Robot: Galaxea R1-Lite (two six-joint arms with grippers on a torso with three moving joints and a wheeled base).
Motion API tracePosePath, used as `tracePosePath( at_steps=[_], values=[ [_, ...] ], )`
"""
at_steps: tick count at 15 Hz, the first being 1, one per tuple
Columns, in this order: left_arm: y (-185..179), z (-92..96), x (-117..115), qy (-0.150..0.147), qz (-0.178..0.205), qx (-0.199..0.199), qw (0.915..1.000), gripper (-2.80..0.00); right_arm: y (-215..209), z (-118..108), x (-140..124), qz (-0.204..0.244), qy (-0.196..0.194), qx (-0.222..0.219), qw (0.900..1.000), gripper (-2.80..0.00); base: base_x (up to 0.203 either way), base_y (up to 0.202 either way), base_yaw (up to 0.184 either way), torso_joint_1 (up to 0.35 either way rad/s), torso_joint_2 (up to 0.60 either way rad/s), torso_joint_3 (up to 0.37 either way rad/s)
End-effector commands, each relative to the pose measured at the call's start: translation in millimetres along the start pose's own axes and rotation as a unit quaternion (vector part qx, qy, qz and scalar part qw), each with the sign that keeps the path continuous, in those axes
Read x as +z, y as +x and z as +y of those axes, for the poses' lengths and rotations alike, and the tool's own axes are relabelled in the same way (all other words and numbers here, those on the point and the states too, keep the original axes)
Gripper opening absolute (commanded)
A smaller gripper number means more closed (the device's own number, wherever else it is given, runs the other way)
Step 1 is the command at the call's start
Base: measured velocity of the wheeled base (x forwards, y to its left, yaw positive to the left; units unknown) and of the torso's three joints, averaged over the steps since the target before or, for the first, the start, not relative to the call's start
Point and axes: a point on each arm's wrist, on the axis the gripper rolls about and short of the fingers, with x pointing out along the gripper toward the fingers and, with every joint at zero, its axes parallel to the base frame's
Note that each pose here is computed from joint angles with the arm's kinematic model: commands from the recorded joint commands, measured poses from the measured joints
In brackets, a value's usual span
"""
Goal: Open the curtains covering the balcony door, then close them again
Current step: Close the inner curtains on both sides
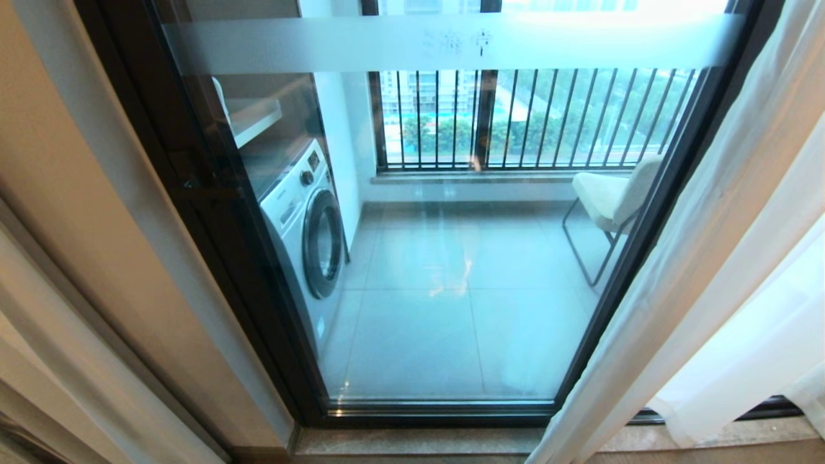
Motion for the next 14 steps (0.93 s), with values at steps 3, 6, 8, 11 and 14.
tracePosePath(
  at_steps=[3,6,8,11,14],
  values=[
    [0.0,0.0,0.1,0.000,-0.001,0.000,1.0000,-2.80,-14.6,4.0,-14.2,-0.015,0.031,-0.005,0.999,-2.80,0.000,0.000,0.000,0.000,0.00,0.000],
    [0.0,0.0,0.1,0.000,-0.001,0.000,1.0000,-2.80,-14.6,4.7,-17.3,0.001,0.045,-0.002,0.999,-2.80,0.000,0.000,0.000,0.000,0.00,0.000],
    [0.0,0.0,0.0,0.000,0.000,0.000,1.0000,-2.80,-14.6,4.7,-17.5,0.001,0.054,-0.003,0.999,-2.80,0.000,0.000,0.000,0.000,0.00,0.000],
    [0.0,0.0,0.0,0.000,0.000,0.000,1.0000,-2.80,-14.6,4.7,-17.5,0.001,0.058,-0.003,0.998,-2.80,0.000,0.000,0.000,0.000,0.00,0.000],
    [0.0,0.0,0.0,0.000,0.000,0.000,1.0000,-2.80,-14.6,4.7,-17.5,0.001,0.058,-0.003,0.998,-2.80,0.000,0.000,0.000,0.000,0.00,0.000]
  ],
)
